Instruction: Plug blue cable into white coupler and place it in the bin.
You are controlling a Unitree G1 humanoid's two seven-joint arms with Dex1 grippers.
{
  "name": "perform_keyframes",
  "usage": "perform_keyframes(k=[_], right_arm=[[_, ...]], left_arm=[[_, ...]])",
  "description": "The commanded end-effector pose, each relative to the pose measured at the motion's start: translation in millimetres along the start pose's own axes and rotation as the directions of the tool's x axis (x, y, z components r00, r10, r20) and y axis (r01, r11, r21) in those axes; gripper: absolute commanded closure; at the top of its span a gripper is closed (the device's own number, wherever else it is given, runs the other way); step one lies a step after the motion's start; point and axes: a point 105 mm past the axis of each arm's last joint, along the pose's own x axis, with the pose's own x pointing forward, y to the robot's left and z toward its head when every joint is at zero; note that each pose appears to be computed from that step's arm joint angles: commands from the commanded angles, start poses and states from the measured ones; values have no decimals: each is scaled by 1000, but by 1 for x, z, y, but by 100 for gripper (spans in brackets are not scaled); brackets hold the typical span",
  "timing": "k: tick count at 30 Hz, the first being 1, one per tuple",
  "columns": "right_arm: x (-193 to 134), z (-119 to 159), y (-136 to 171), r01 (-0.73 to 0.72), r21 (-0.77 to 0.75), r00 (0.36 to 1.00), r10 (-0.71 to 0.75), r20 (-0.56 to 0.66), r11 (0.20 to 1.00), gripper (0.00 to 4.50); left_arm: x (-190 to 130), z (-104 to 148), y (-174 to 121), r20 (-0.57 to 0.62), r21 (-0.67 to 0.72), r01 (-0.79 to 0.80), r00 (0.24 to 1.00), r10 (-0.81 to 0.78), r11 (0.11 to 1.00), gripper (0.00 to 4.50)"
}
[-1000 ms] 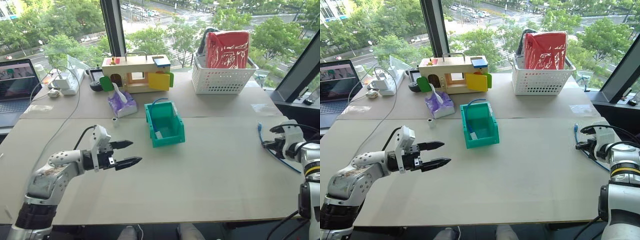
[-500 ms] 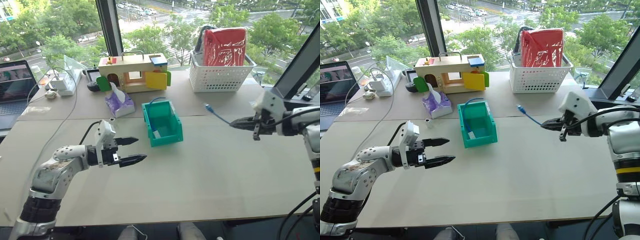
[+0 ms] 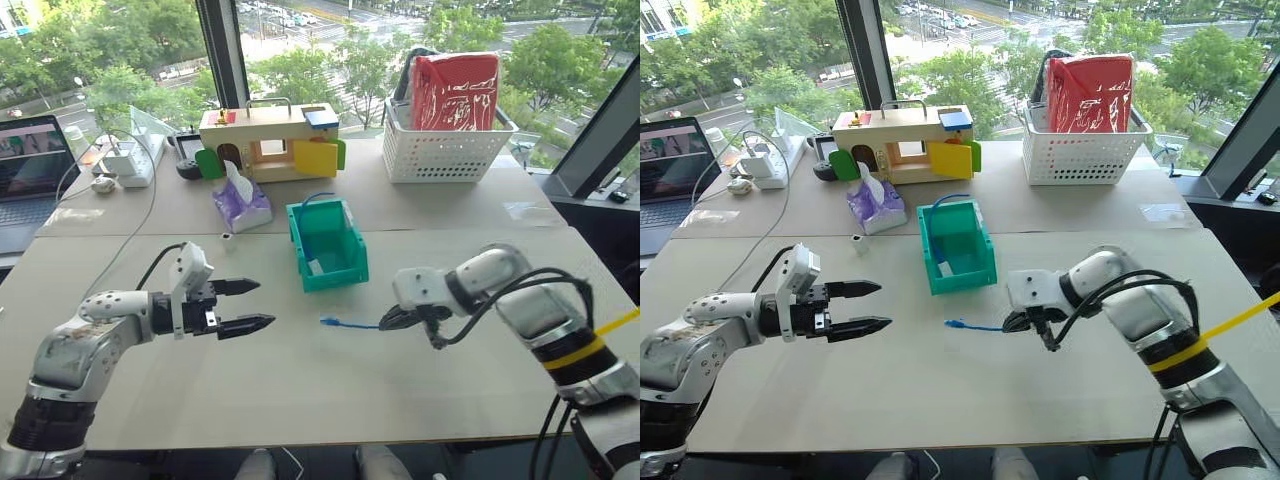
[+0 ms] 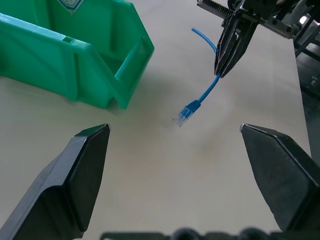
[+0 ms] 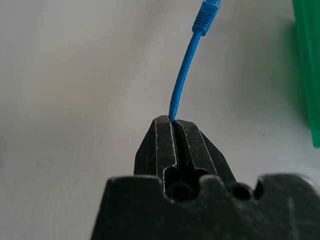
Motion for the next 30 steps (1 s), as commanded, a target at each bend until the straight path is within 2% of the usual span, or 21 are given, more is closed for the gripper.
perform_keyframes(k=[1,3,4,5,10,12,15,17,20,23,26,30], right_arm=[[12,14,2,-51,-89,999,51,6,995,444],[13,14,-2,-44,-75,999,45,10,996,444],[11,13,-4,-35,-70,999,36,10,997,380],[8,14,-7,-22,-62,1000,23,12,998,362],[-6,20,-17,17,-67,1000,-16,25,998,187],[-31,43,-27,75,16,988,-76,132,997,118],[-74,78,-39,168,167,934,-211,287,971,21],[-95,81,-37,219,255,907,-293,304,942,8],[-109,66,-26,304,363,885,-403,235,881,8],[-112,49,-12,381,430,866,-479,145,819,8],[-113,47,-6,397,471,850,-510,135,787,8],[-113,38,8,439,536,826,-559,76,721,8]], left_arm=[[-5,10,-6,12,32,0,1000,0,999,0],[-6,10,-7,13,29,-3,1000,3,1000,0],[-7,10,-8,14,27,-5,1000,4,1000,0],[-7,9,-8,11,20,-4,1000,4,1000,0],[-6,5,-15,-6,-9,34,999,-34,999,0],[-2,0,-18,-51,-28,68,996,-70,997,0],[4,-4,-21,-88,-20,114,989,-115,993,0],[14,-4,-22,-104,2,147,984,-146,989,0],[33,-16,-29,-236,103,246,947,-216,964,0],[45,-23,-38,-310,161,379,896,-318,911,0],[50,-26,-36,-335,192,425,876,-348,885,0],[69,-44,-30,-404,264,505,831,-382,822,0]])
